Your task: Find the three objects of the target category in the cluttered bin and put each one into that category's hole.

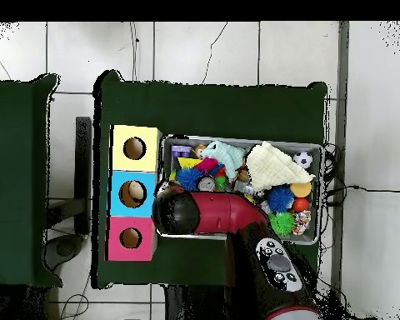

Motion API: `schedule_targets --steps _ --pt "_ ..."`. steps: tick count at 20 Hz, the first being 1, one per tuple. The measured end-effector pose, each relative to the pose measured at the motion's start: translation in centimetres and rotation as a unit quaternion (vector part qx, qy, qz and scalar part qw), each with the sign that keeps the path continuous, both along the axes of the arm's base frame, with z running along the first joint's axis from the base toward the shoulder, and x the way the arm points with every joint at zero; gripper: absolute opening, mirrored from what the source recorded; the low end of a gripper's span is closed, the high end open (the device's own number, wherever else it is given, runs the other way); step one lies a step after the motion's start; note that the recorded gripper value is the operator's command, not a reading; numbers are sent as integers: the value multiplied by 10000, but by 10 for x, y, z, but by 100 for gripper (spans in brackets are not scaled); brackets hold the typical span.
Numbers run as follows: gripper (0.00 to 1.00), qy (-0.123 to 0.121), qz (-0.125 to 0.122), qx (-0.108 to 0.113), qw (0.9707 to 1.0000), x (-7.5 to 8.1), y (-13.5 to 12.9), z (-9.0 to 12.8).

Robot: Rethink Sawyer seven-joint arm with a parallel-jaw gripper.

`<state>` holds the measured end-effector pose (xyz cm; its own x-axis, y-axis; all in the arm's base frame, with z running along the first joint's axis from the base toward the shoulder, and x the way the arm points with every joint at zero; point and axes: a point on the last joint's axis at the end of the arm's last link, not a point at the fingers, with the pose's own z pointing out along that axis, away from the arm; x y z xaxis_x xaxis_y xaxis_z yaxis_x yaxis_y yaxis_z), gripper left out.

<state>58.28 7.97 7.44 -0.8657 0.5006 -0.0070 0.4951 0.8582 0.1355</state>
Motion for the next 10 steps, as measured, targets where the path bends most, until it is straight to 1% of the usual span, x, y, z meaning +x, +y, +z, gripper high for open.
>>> schedule_targets --steps 2,4,10 --pt "100 61 -12 16 10000 0 -3 2" --pt "100 139 -12 10 9999 -2 -12 3" --pt "100 210 37 -78 9997 -11 -33 0"
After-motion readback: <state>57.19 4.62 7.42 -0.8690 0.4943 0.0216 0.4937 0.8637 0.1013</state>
